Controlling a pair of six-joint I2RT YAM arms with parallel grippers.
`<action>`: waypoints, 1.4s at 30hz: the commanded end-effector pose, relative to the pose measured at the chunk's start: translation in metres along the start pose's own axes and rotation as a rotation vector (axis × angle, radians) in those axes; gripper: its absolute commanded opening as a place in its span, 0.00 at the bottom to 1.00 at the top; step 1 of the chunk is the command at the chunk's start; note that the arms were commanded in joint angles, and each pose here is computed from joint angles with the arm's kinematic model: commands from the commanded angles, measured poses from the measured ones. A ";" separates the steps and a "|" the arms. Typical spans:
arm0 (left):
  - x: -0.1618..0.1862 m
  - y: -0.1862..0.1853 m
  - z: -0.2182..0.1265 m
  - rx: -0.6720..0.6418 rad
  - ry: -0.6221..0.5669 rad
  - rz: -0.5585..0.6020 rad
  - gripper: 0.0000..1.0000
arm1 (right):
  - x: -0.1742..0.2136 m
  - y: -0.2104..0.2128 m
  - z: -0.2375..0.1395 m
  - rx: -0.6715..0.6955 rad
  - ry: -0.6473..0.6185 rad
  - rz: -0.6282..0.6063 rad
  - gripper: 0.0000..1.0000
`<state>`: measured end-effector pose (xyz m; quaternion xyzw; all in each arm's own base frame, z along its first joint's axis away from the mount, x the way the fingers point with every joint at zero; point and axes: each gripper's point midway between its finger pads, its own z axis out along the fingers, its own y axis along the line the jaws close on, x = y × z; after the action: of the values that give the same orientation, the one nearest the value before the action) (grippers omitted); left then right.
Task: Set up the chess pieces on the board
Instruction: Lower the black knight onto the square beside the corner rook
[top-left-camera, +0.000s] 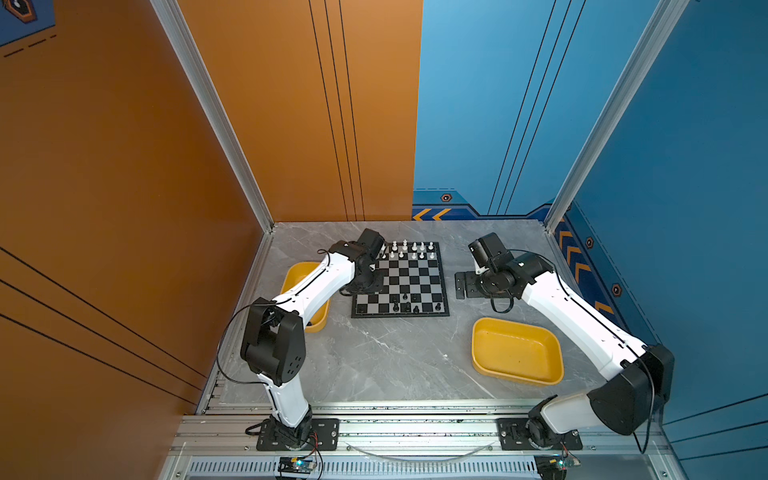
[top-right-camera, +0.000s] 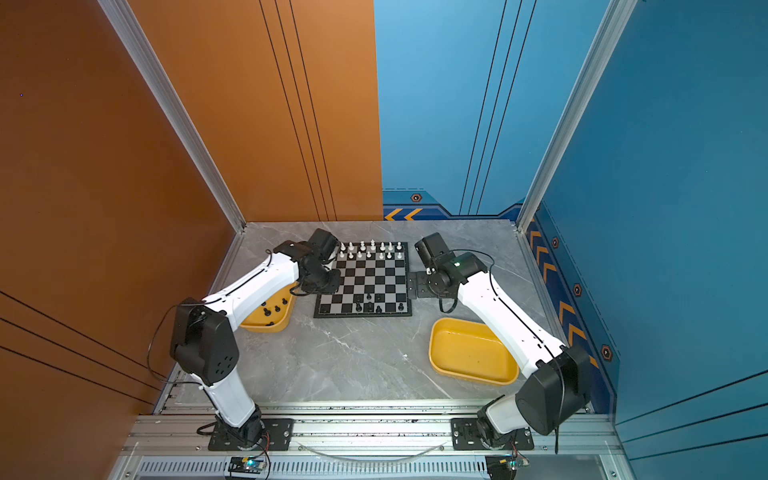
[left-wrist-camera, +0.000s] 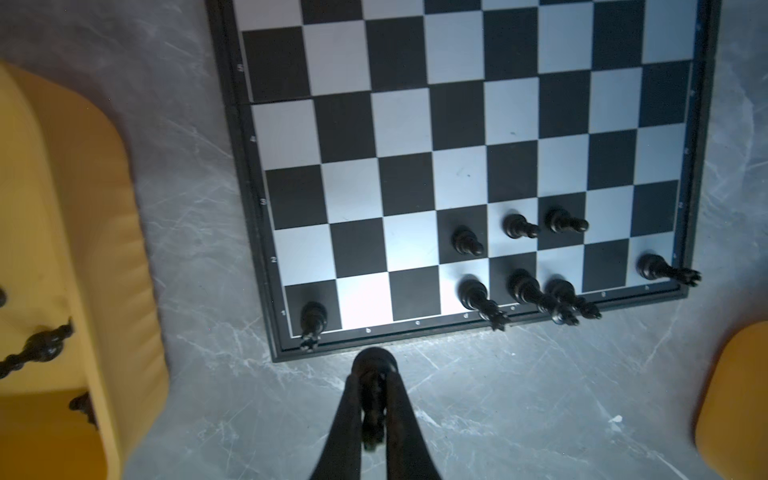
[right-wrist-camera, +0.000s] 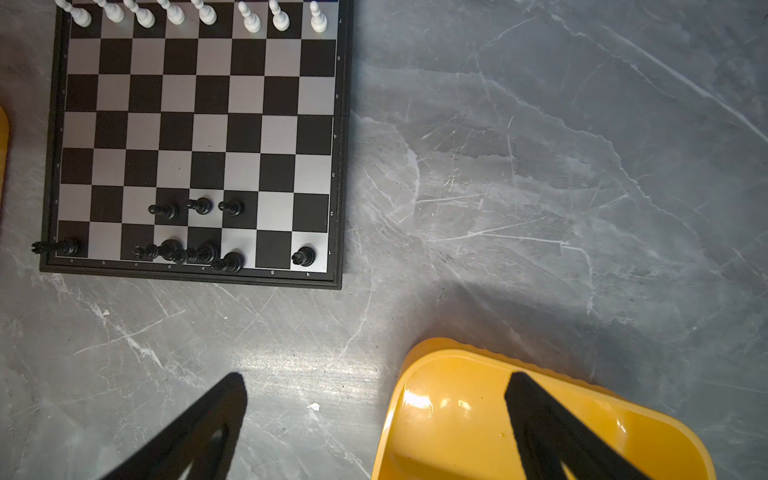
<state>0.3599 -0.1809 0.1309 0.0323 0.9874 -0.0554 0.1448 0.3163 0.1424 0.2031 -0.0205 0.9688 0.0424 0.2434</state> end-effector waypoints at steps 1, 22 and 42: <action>0.016 -0.003 0.023 -0.046 0.051 -0.001 0.01 | 0.006 -0.006 -0.007 -0.008 -0.013 -0.002 1.00; 0.032 0.009 0.071 -0.107 0.133 0.019 0.01 | 0.019 -0.029 -0.013 0.016 -0.011 0.056 1.00; 0.022 0.013 0.070 -0.087 0.129 -0.002 0.30 | 0.012 -0.030 -0.009 0.021 -0.006 0.063 1.00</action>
<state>0.3573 -0.1765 0.0532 0.0307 0.9960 -0.0079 0.0836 0.3014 0.1103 0.2003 0.0125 0.9683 0.0360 0.2469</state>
